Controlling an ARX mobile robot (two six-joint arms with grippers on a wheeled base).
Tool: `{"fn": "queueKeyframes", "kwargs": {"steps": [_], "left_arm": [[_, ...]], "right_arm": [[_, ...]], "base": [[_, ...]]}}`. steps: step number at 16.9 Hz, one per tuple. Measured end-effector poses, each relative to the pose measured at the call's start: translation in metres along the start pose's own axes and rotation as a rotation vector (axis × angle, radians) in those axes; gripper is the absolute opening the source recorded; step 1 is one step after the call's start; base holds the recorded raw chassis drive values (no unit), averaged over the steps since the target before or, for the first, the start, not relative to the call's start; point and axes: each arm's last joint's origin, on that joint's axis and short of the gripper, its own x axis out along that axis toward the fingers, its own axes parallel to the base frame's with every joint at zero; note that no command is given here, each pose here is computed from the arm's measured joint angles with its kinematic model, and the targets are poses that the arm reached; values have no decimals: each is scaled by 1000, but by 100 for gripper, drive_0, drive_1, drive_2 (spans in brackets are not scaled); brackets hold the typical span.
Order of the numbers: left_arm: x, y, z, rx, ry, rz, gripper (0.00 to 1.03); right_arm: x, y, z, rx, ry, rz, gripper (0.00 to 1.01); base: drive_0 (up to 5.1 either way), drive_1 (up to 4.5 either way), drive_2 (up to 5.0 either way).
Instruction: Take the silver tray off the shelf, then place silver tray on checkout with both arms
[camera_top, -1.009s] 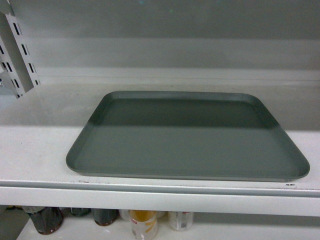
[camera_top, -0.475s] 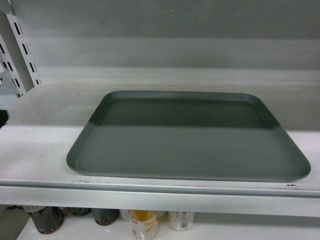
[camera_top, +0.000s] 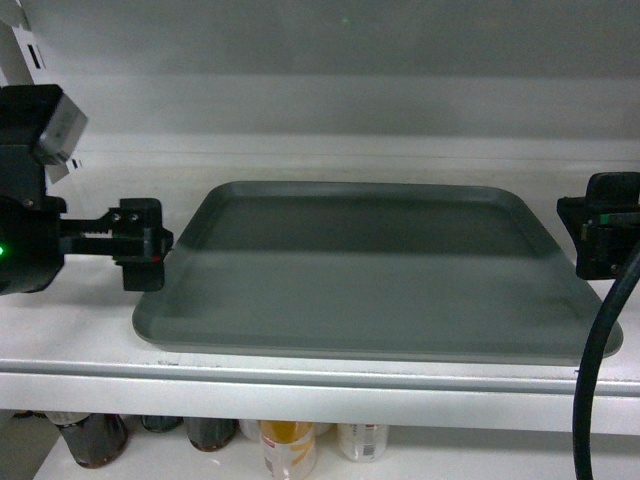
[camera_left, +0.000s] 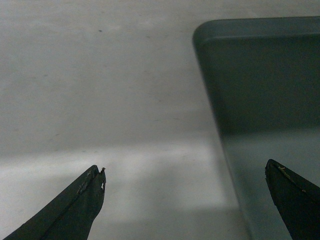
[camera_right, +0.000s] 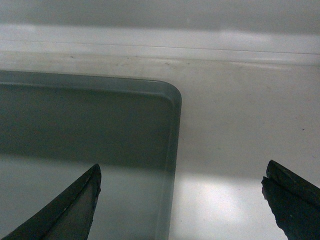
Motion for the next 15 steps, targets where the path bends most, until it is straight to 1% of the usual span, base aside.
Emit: {"fn": "queueKeyframes", "kwargs": {"steps": [2,4,5,6,7,8,10,11,13,15], "left_arm": [[13,-9,2,13,22,-7,98],[24,-13,10,15,19,1,98],[29,-13,12,13,20,8,98],[32,-14,11,6,34,10,98],[37,-17,6,-4,53,5,98],[39,-20,4,-6,64,-1,98],[40,-24,3,1,66,-3,98],[40,-26,4,5,62,-3,98],[41,-28,4,8,59,-4,98],[42,-27,2,11,66,1,98]], "right_arm": [[13,3,-2,-9,19,4,98],[24,6,1,-15,33,7,98],[30,6,0,-14,55,-1,98],[36,5,-3,-7,82,-13,98],[43,5,-8,11,115,-22,98],[47,5,-11,25,133,-25,98],[53,5,-13,53,142,-29,98],[55,5,-13,61,142,-33,98],[57,4,-16,63,149,-39,98],[61,4,-21,73,166,-42,98]], "base": [[0,0,0],[0,0,0],[0,0,0],[0,0,0],[0,0,0],[0,0,0],[0,0,0],[0,0,0],[0,0,0],[0,0,0]]}}
